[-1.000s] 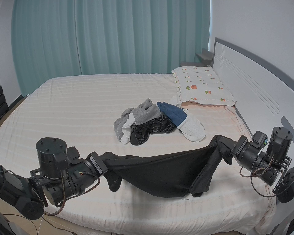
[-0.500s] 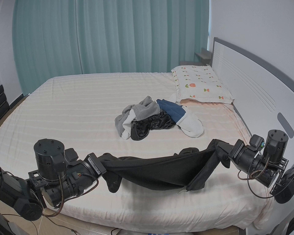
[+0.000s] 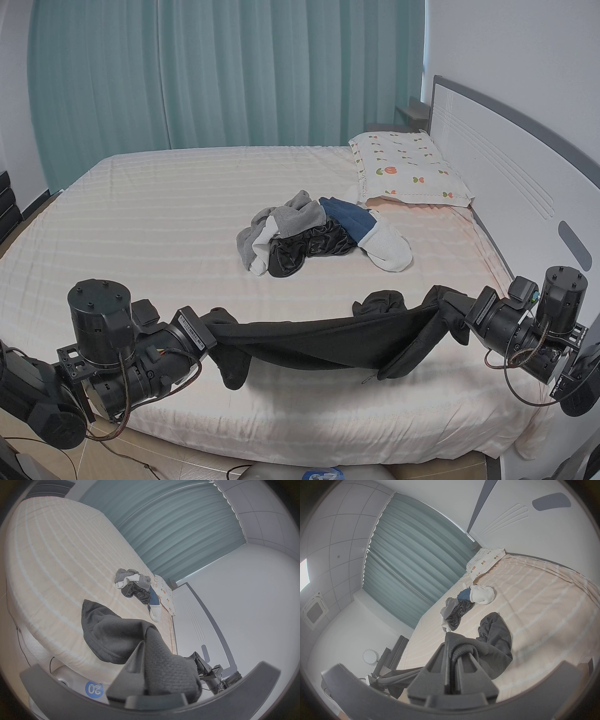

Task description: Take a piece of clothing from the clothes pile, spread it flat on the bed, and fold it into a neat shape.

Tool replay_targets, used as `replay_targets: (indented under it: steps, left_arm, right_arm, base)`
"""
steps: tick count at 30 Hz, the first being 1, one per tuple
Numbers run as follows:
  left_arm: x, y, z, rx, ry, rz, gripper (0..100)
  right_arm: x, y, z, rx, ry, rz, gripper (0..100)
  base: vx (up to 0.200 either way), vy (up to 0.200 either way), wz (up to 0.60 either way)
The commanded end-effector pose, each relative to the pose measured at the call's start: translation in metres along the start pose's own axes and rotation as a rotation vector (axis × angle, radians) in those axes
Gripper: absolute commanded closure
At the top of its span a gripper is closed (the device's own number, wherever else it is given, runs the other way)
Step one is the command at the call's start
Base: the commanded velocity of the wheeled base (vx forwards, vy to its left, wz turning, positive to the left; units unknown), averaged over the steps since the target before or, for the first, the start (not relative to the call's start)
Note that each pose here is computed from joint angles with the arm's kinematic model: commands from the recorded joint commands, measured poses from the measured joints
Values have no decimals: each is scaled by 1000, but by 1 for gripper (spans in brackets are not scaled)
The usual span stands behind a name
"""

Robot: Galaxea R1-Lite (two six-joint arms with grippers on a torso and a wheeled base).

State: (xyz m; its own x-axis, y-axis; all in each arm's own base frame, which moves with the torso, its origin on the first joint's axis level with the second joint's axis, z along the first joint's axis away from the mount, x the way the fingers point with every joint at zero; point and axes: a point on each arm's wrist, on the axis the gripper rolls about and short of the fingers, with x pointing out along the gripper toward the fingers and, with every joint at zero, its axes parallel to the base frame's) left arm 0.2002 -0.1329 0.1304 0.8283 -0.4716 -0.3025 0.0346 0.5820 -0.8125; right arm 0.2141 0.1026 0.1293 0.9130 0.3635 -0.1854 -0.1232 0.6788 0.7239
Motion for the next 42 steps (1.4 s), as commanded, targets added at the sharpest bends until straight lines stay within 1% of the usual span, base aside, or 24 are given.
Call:
replay_targets:
  steps: [1,29,38,42]
  left_arm:
    - [0,0,1,-2,-2,-2,100]
    - [0,1,-1,-3,4,5,100]
    - [0,2,0,-1,5,8,100]
    - [0,1,1,-1,1,3,100]
  right_arm:
    - [0,0,-1,0,2,0,100]
    - [5,0,1,4,-5,-1,100]
    - [11,4,3,1,-22,5,100]
    - [12,5,5,3,-48,17,100]
  base:
    - [0,200,0]
    - [0,200,0]
    - [0,200,0]
    - [0,200,0]
